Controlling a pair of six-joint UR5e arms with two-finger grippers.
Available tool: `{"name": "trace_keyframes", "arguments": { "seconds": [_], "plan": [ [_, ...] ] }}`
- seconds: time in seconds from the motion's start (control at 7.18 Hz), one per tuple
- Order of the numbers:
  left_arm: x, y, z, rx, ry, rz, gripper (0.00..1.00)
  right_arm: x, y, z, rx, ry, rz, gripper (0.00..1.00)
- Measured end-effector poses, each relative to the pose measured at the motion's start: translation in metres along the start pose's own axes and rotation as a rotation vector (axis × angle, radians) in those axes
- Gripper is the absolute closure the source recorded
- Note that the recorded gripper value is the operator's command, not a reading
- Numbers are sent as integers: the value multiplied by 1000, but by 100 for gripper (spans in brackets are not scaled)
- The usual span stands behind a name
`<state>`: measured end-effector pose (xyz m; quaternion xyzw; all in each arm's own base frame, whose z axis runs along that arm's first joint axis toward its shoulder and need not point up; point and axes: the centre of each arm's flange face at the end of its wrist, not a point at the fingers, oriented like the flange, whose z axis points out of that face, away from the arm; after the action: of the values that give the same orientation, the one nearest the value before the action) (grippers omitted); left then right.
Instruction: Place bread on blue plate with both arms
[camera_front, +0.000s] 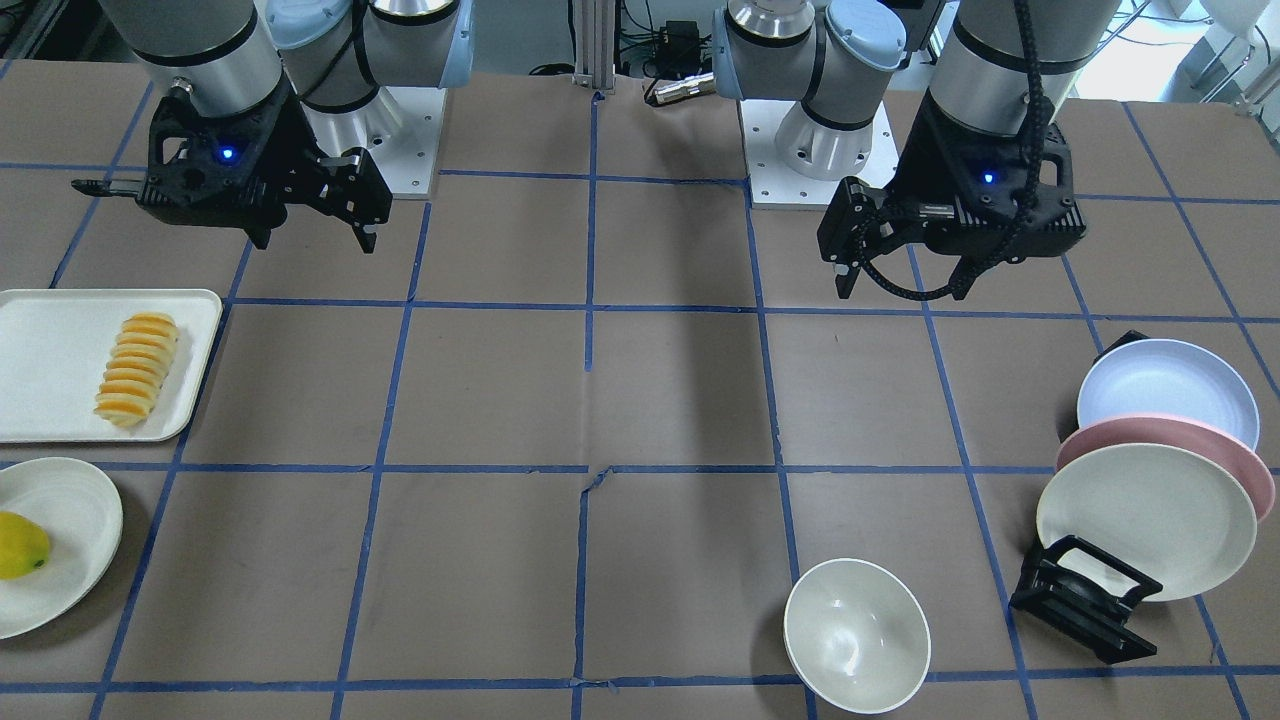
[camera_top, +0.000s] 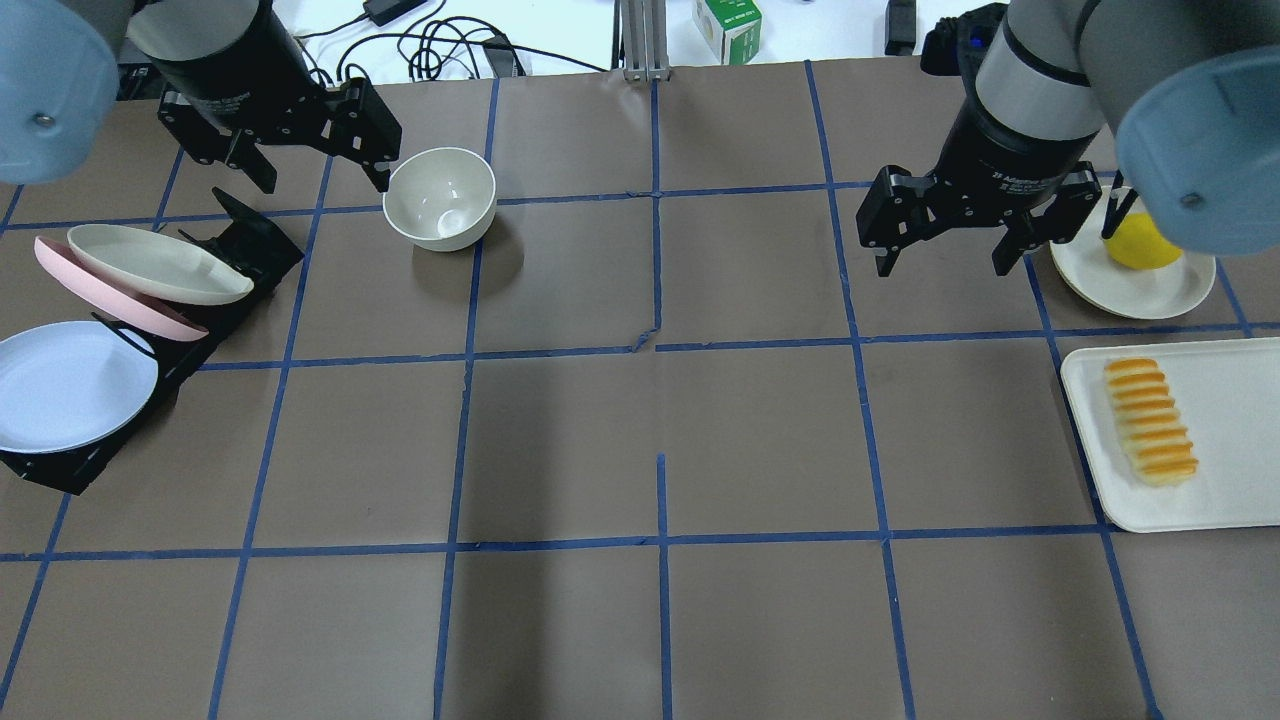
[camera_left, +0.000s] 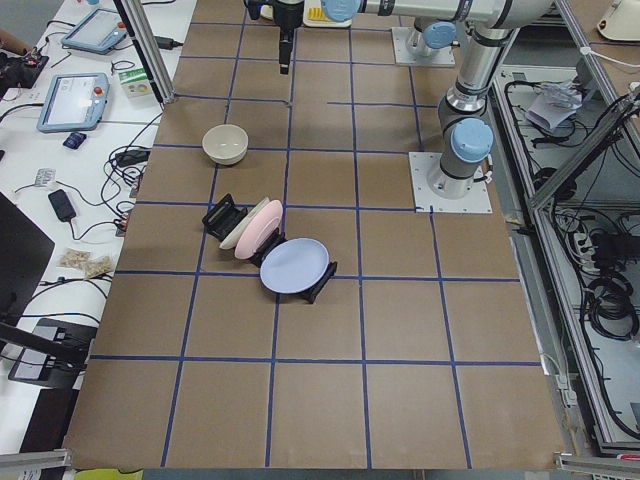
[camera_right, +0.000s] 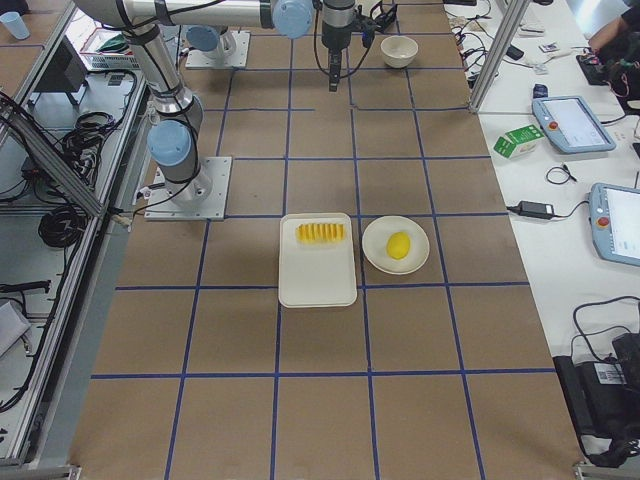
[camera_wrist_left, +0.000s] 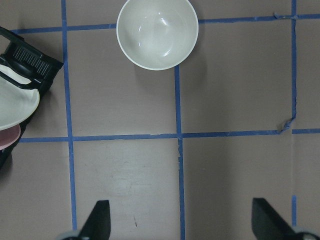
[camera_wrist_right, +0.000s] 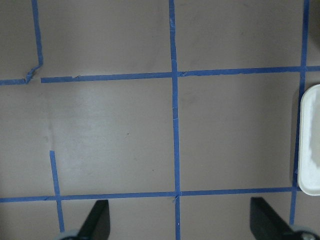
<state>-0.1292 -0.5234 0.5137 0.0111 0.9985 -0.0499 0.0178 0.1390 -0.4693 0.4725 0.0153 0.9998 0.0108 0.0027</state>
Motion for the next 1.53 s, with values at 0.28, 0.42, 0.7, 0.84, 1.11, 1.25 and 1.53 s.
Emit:
{"name": "trace_keyframes", "arguments": {
  "seconds": [0.28,0.42,0.7,0.84,1.11,1.25,1.53],
  "plan": [
    [0,5,3,-5,2,2,0,0,0,0,-1,0,0,0],
    [-4,6,4,-8,-1,-3,0,0,1,1,-3,0,1,0],
    [-55,3,10,-43,-12,-92,0,1,2,6,-12,4,1,0],
    [-102,2,15,-74,-16,-166,0,2,3,8,-23,8,3,0],
    [-221,8,32,-122,-16,-324,0,18,-1,12,-38,18,36,0],
    [-288,20,46,-145,-7,-412,0,46,-9,14,-44,22,91,0],
    [-400,40,96,-151,-5,-512,0,134,-21,36,-77,26,189,0]
  ]
}}
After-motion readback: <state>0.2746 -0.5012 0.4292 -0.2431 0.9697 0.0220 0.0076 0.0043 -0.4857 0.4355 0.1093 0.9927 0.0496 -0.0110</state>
